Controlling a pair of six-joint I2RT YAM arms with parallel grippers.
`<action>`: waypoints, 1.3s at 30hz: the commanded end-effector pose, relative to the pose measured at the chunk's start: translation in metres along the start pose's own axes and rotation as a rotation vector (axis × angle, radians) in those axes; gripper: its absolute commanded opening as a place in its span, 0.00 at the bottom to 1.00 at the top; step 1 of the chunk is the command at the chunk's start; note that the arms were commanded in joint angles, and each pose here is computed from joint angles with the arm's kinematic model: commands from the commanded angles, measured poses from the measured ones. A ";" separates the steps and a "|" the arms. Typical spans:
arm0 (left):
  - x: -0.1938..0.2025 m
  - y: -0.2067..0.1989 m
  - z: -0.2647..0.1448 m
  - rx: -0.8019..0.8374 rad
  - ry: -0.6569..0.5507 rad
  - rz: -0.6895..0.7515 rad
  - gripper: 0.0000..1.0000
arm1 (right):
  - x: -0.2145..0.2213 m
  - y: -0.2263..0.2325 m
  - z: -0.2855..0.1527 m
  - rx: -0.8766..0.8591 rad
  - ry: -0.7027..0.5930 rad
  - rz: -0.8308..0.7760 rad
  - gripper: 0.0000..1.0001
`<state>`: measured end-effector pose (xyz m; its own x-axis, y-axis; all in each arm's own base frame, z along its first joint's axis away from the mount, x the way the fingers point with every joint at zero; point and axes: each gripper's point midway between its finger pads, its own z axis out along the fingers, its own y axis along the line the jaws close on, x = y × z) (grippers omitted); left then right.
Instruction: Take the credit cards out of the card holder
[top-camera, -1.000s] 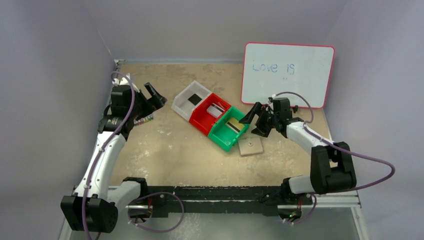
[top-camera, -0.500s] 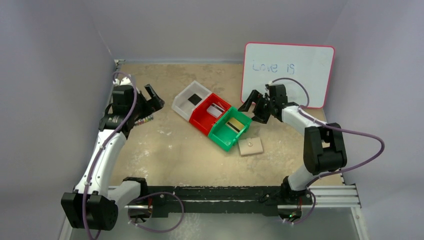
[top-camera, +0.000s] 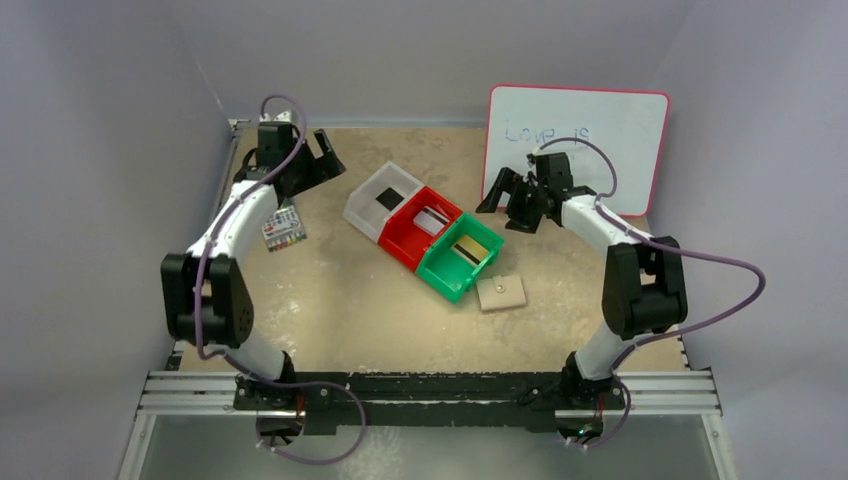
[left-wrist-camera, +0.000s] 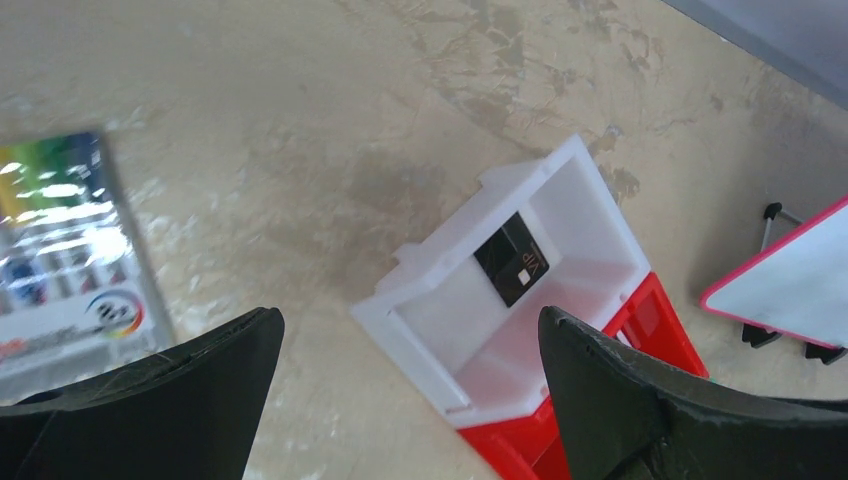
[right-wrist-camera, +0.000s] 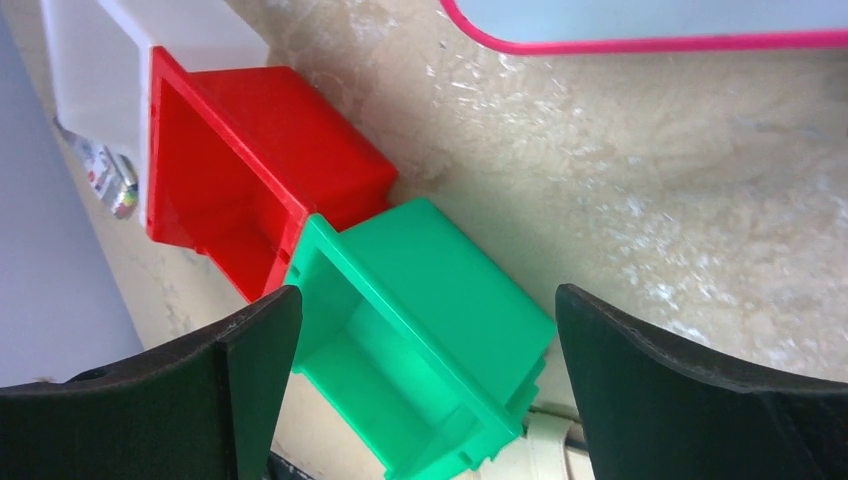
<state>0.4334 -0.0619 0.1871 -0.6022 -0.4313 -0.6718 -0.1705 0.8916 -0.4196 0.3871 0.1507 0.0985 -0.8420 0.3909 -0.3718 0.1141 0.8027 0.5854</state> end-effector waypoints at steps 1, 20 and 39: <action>-0.023 -0.037 0.036 0.173 -0.019 0.038 1.00 | 0.001 -0.012 -0.020 0.103 -0.037 0.003 0.98; 0.054 -0.056 0.116 0.342 0.315 0.039 0.96 | 0.061 0.027 -0.057 -0.245 -0.026 0.149 0.98; 0.088 0.007 0.069 0.051 0.276 0.095 0.90 | 0.000 0.045 -0.005 -0.191 0.042 -0.029 0.97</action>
<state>0.4411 -0.1209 0.0630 -0.8475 -0.2843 -0.4483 -0.0465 0.8810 -0.4708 0.3751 0.1776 0.1181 -0.8610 0.4030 -0.3103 0.0626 0.6893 0.7218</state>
